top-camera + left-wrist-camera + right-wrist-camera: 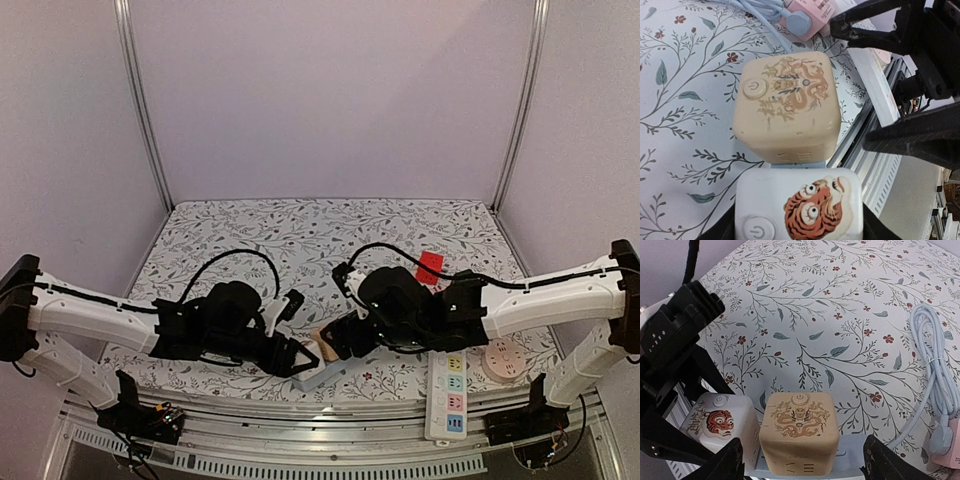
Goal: Pull the plug off the socket
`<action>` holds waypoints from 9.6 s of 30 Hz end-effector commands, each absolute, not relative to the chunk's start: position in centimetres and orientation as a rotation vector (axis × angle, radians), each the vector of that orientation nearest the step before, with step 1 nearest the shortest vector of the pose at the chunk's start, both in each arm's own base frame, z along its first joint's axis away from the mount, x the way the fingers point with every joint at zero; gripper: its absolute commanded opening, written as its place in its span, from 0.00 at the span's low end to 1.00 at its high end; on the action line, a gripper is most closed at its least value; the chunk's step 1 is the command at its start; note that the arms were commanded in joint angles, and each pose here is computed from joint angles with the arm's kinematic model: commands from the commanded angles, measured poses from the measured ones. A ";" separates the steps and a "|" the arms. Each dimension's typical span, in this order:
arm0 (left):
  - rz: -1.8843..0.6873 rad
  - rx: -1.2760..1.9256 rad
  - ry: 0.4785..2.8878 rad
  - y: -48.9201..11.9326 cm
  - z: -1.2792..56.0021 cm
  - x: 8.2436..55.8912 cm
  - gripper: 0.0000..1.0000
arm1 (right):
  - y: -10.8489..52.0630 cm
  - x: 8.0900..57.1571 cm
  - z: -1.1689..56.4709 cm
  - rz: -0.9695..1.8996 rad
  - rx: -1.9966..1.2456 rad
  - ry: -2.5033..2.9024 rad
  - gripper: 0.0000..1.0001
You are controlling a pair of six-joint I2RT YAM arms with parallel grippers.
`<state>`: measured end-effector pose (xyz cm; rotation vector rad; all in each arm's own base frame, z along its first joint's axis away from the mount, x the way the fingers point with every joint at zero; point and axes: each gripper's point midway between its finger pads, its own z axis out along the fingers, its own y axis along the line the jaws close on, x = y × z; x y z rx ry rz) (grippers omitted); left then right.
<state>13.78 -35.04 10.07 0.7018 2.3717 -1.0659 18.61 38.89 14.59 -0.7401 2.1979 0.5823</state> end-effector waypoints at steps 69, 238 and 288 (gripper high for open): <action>-0.805 0.852 2.364 -33.8 8.9 12.6 0.00 | 35.5 23.2 8.1 0.410 -0.439 2.430 0.01; -1.032 0.387 2.380 -29.0 10.4 17.3 0.00 | 19.8 27.5 17.3 -0.096 -0.130 2.253 0.01; -1.066 0.179 2.353 -30.0 12.9 20.6 0.00 | 3.9 28.3 6.0 -0.085 0.447 2.624 0.79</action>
